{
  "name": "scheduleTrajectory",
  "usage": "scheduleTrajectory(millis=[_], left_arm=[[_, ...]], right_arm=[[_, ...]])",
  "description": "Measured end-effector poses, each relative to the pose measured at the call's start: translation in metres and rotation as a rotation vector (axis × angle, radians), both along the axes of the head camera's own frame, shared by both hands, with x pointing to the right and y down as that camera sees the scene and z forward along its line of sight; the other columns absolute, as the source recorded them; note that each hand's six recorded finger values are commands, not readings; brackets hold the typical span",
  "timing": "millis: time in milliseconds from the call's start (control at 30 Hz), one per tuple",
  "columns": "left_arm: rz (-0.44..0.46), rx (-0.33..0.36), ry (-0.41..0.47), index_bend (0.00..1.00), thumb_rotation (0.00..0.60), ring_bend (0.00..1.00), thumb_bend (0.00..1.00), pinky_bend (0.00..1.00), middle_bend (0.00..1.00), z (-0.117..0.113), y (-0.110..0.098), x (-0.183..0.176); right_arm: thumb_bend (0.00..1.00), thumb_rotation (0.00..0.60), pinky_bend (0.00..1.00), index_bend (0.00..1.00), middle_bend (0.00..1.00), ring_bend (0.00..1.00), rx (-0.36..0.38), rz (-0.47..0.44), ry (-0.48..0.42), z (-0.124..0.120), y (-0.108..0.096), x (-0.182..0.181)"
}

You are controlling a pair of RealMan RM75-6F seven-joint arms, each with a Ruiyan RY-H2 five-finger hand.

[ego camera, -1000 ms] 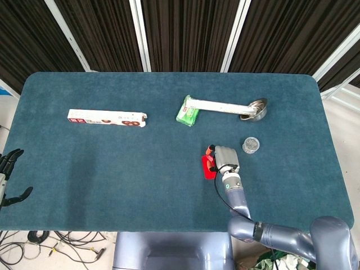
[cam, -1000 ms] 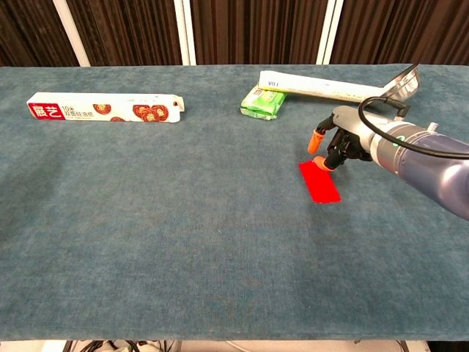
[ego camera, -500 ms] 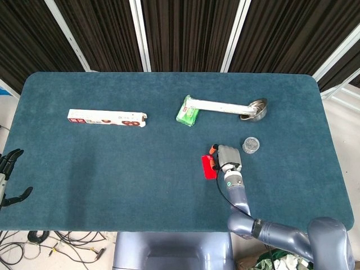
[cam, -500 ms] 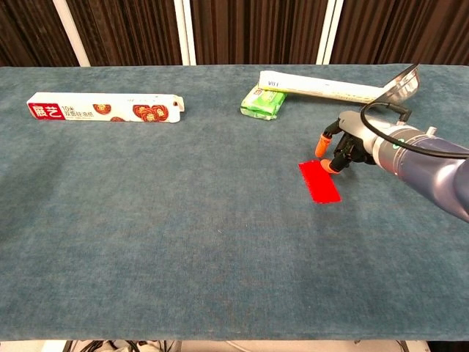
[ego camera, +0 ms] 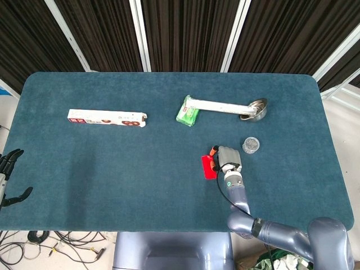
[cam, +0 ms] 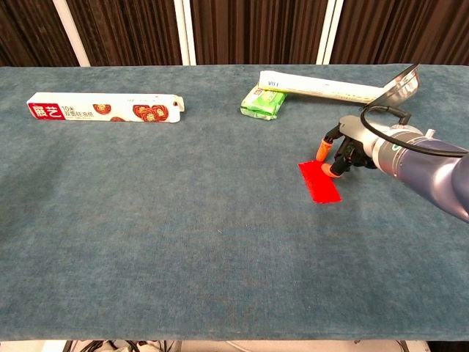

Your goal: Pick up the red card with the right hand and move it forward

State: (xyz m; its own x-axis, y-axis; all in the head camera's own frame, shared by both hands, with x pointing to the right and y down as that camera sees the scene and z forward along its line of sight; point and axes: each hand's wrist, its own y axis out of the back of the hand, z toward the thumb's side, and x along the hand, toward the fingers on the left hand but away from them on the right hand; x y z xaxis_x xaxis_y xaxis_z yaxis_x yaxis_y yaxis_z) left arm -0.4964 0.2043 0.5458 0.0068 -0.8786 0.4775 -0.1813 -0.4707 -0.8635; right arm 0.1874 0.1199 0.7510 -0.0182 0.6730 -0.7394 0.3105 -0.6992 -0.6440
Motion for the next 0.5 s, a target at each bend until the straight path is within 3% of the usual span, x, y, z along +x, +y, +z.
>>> scheduleTrajectory(millis=[500], left_arm=[[-0.003,-0.004,0.0,0.07,0.6,0.09,0.27,0.05,0.06,0.0003,0.0001,-0.0004]], right_arm=[[0.39,0.6,0.89,0.46,0.84,0.91,0.009,0.012,-0.009,0.0016,0.0003,-0.0028]])
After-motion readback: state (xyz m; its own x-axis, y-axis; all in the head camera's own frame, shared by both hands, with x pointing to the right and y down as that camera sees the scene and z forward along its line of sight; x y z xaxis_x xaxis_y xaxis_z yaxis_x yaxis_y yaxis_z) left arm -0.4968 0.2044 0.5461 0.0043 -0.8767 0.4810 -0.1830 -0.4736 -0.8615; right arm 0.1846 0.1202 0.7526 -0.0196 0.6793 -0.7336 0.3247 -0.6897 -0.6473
